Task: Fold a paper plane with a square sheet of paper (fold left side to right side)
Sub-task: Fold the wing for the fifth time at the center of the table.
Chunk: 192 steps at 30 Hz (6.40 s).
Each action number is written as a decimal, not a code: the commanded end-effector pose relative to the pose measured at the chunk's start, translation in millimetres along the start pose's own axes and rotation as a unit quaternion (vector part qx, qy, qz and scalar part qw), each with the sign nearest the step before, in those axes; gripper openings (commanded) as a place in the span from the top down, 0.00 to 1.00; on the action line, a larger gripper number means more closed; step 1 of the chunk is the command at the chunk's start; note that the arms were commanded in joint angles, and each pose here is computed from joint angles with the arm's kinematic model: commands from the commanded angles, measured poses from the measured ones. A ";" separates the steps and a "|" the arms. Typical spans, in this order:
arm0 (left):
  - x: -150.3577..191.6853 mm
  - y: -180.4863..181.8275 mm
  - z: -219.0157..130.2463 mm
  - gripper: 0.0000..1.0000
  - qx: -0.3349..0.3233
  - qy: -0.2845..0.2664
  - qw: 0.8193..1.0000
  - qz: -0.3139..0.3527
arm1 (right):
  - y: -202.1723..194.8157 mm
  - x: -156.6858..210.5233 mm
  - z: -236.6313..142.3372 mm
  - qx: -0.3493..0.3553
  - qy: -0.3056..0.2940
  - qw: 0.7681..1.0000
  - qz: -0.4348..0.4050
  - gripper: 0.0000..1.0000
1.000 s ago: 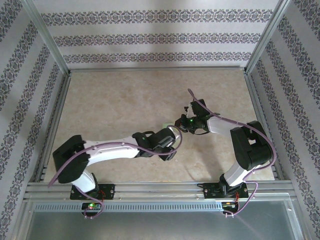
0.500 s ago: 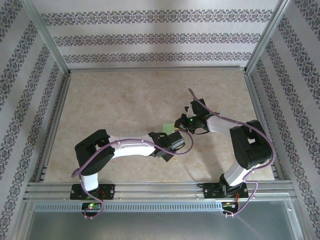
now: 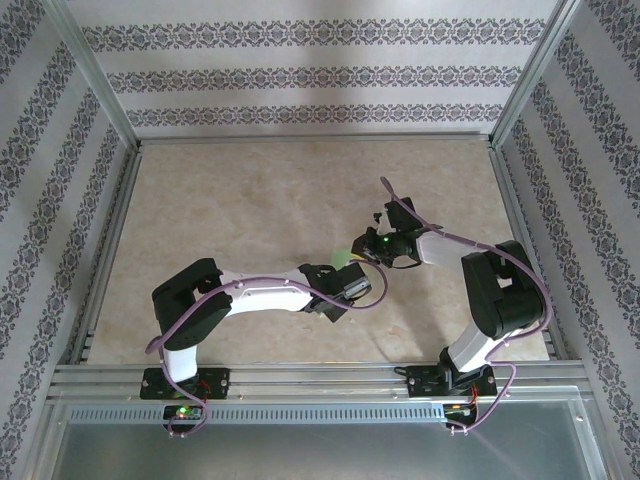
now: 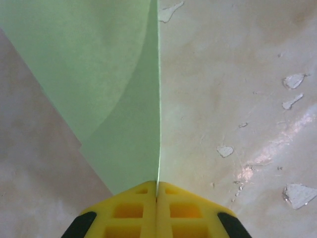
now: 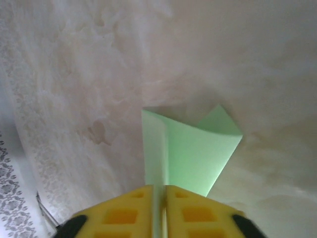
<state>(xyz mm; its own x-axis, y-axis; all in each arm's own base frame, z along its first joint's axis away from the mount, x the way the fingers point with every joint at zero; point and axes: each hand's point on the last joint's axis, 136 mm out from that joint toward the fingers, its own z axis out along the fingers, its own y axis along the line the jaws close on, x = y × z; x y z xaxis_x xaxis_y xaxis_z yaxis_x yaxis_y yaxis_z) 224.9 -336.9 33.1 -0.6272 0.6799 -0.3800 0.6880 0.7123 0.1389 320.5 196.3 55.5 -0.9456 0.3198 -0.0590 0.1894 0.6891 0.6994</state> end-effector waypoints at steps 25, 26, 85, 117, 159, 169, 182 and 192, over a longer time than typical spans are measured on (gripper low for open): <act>-15.2 -3.1 -5.6 1.00 0.218 -0.027 0.965 -0.144 | -41.0 -6.7 -85.4 0.009 -0.104 0.994 -0.019 0.58; -16.7 -3.4 -6.6 1.00 0.235 -0.028 0.959 -0.156 | -38.3 -4.6 -83.7 0.003 -0.102 0.994 -0.025 0.56; -29.0 29.6 7.0 1.00 0.426 -0.131 0.791 -0.420 | 21.1 17.1 38.4 -0.039 -0.065 0.993 -0.093 0.59; -38.5 69.1 -1.5 0.63 0.413 -0.149 0.779 -0.447 | -7.8 30.4 59.5 0.039 -0.021 0.996 -0.082 0.62; -19.3 71.2 35.4 0.96 0.363 -0.109 0.794 -0.475 | -11.1 32.8 59.3 0.056 -0.013 0.994 -0.091 0.61; -14.6 69.0 40.5 0.96 0.334 -0.093 0.812 -0.470 | 4.0 29.0 52.4 0.036 -0.023 0.994 -0.097 0.62; -5.7 65.9 47.4 0.97 0.302 -0.073 0.826 -0.471 | 10.3 26.6 43.9 0.030 -0.036 0.994 -0.096 0.62; -3.8 66.2 50.0 0.97 0.289 -0.064 0.831 -0.471 | 14.2 21.2 29.1 0.027 -0.056 0.994 -0.094 0.61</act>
<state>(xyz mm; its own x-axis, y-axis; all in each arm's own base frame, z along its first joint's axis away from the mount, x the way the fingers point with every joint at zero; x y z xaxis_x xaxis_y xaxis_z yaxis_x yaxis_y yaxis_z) 304.1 -314.2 23.3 -0.9597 -0.1972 -0.2004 0.0429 0.6016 -0.7976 312.4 238.5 37.9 -0.9392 0.2394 -0.2461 0.0279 0.7677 0.6402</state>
